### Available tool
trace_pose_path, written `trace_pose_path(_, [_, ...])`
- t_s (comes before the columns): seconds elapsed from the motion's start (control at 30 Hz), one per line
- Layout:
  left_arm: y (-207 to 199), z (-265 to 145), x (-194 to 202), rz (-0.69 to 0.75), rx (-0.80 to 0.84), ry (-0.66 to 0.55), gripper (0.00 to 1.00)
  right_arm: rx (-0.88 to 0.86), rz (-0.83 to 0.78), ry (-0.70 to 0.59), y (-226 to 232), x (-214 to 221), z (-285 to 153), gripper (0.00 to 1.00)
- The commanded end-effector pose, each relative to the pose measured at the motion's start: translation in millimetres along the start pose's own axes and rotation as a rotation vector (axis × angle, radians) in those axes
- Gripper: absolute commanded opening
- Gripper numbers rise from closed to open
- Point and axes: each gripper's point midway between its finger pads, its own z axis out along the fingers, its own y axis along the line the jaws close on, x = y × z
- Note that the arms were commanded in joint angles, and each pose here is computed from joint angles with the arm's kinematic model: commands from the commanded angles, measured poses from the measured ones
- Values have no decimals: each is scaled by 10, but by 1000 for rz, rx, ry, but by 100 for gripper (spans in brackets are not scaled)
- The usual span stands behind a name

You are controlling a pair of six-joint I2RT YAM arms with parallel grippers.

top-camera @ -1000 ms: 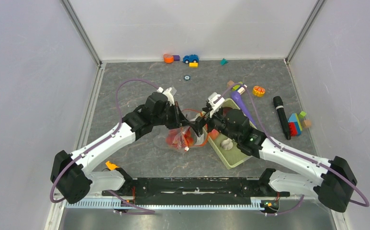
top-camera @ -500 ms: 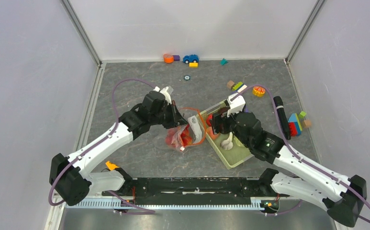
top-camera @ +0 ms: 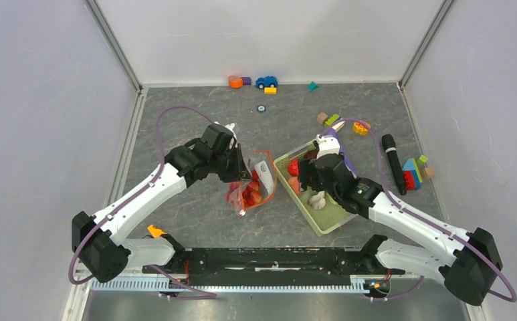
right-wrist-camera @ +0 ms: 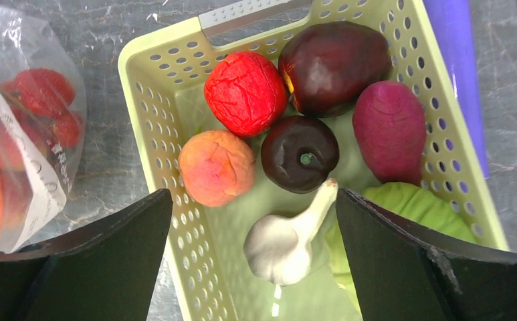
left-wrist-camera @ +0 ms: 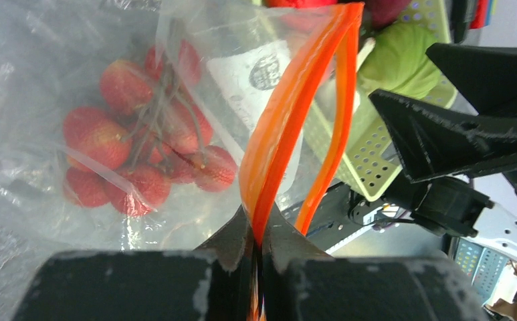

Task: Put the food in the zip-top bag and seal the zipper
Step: Place the fake fruit in the zipper food storage bag, then pick up the fake fruit from the bin.

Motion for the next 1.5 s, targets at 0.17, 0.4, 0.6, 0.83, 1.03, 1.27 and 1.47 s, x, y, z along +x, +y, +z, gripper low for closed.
trace_pose_path(0.17, [198, -59, 42, 94, -104, 54, 5, 4, 289, -107, 38, 16, 155, 98])
trace_pose_path(0.4, [52, -70, -49, 162, -32, 28, 2, -24, 395, -98, 84, 255, 305, 95])
trace_pose_path(0.6, [-80, -40, -128, 214, 33, 3, 2, -6, 425, -83, 112, 332, 435, 93])
trace_pose_path(0.83, [-130, -10, -42, 226, 78, 51, 2, 17, 467, -49, 117, 493, 544, 89])
trace_pose_path(1.03, [-184, -95, -104, 252, 97, 19, 2, 59, 476, -59, 46, 526, 586, 85])
trace_pose_path(1.27, [-222, -165, -198, 268, 98, -22, 2, 98, 513, -118, -58, 499, 593, 79])
trace_pose_path(1.47, [-159, -224, -263, 253, 73, -80, 2, 109, 533, -163, -59, 424, 608, 72])
